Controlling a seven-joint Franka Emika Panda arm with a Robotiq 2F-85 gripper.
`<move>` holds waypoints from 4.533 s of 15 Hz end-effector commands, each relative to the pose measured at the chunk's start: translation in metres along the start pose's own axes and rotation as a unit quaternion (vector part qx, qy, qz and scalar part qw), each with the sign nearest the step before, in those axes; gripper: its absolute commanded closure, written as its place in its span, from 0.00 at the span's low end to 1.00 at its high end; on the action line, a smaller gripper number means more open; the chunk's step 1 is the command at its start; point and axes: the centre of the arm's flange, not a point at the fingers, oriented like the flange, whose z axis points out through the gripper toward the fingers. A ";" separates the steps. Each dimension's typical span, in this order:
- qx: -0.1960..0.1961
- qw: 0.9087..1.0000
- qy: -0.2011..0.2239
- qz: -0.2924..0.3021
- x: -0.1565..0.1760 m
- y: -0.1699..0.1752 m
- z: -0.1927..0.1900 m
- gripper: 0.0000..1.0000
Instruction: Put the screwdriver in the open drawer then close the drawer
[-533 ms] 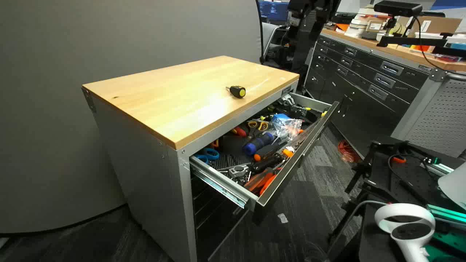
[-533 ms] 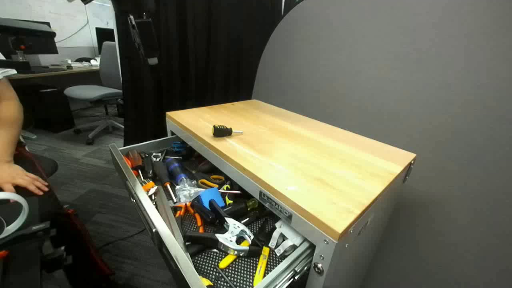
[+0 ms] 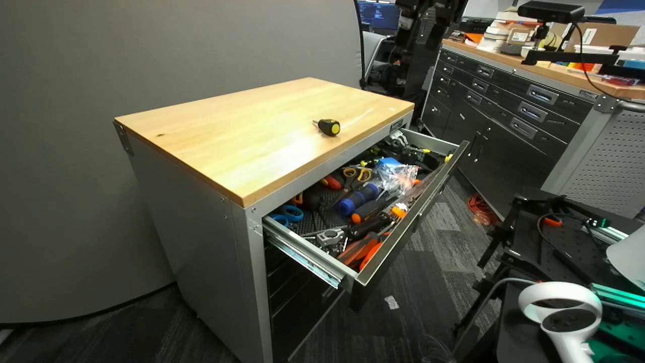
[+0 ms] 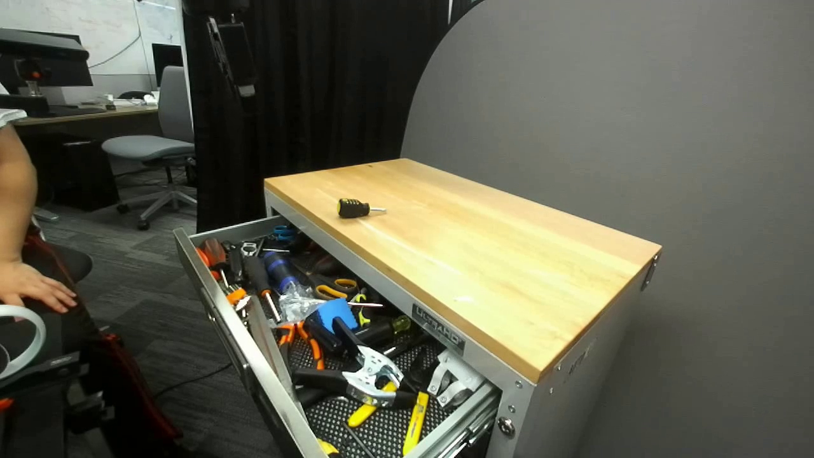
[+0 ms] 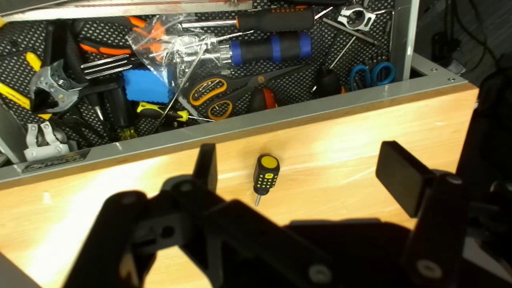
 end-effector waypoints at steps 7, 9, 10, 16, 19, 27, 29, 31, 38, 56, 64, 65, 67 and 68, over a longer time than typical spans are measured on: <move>-0.079 0.996 0.043 0.020 0.116 -0.078 0.085 0.00; -0.086 0.996 0.036 0.016 0.145 -0.082 0.114 0.00; -0.089 0.995 0.032 0.016 0.159 -0.082 0.129 0.00; -0.112 0.993 -0.011 0.044 0.188 -0.044 0.192 0.00; -0.117 0.990 -0.050 0.055 0.181 -0.018 0.209 0.25; -0.024 0.989 -0.118 0.087 0.144 -0.025 0.233 0.81; -0.048 0.988 -0.119 0.086 0.126 -0.021 0.223 0.90; -0.089 0.984 -0.125 0.092 0.101 -0.014 0.214 0.89; -0.176 0.957 -0.120 0.197 0.002 0.011 0.208 0.32; -0.210 0.911 -0.100 0.339 -0.099 0.002 0.276 0.74; -0.212 0.907 0.044 0.361 -0.028 -0.040 0.303 1.00; -0.208 0.908 0.060 0.360 -0.013 -0.046 0.305 1.00; -0.196 0.907 0.084 0.363 0.012 -0.054 0.308 1.00; -0.192 0.906 0.095 0.364 0.022 -0.058 0.308 1.00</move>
